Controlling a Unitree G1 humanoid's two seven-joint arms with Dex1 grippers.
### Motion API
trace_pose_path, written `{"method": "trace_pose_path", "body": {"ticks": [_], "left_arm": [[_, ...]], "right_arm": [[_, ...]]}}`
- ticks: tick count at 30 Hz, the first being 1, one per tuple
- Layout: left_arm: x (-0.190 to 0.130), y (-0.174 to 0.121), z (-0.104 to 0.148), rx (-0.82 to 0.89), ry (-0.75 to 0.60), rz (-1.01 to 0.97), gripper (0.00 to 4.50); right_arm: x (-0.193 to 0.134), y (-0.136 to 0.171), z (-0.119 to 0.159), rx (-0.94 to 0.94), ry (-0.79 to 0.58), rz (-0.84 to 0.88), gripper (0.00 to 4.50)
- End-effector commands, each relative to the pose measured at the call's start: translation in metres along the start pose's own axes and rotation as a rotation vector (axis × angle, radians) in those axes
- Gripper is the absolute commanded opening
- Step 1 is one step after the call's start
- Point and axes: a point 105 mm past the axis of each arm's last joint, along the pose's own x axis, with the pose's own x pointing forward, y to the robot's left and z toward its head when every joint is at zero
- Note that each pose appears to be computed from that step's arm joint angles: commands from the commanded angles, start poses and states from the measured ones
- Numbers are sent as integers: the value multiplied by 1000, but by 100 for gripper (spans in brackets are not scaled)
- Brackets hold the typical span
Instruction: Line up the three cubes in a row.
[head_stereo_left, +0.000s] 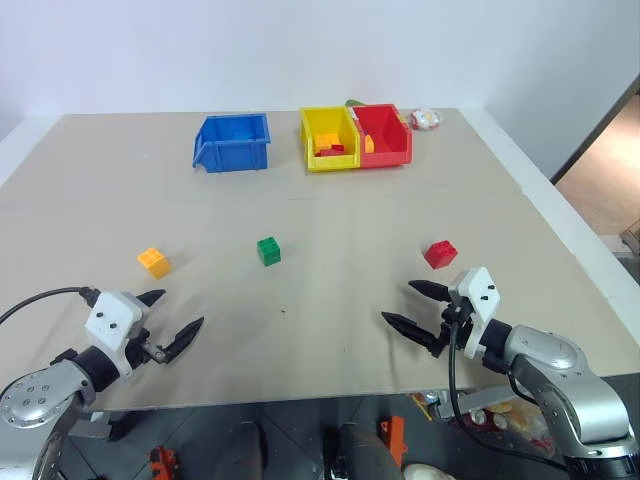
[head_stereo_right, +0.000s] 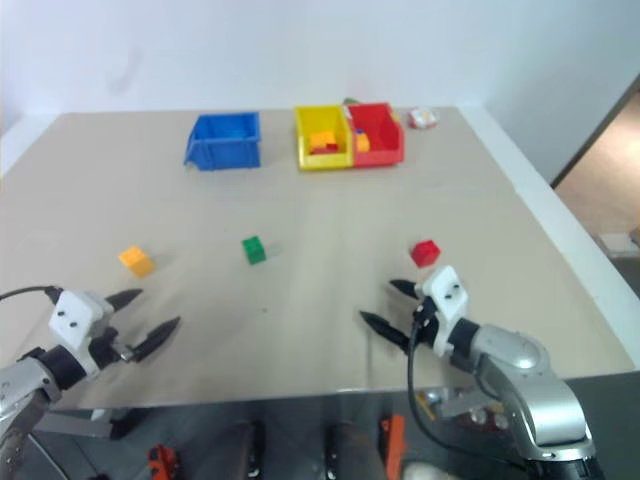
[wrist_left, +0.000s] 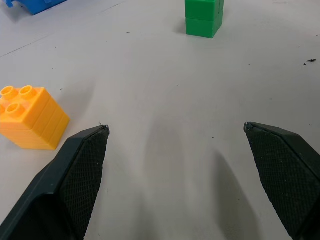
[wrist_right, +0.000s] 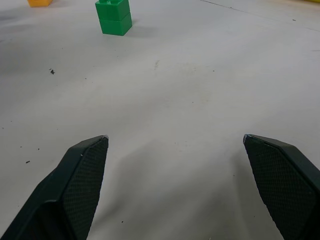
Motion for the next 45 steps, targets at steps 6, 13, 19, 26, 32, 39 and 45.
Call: {"method": "trace_pose_path", "body": {"ticks": [6,13,19,26,32,39,45], "left_arm": [[0,-14,12,8,-72,-127,447],[-2,-25,21,-21,-135,-222,447],[0,-41,23,-17,-146,-328,447],[8,-75,32,11,-172,-511,447],[20,-96,46,58,-187,-672,447],[26,-97,56,77,-207,-713,447],[30,-92,61,87,-225,-697,447]], "right_arm": [[-4,9,15,-60,-56,46,450],[0,12,23,-74,-72,83,450],[2,13,27,-68,-88,93,450],[3,-42,59,-64,-202,-210,450],[8,-106,52,-52,-100,-462,450],[13,-119,32,-12,-18,-467,450],[7,-123,9,28,37,-472,450]]}}
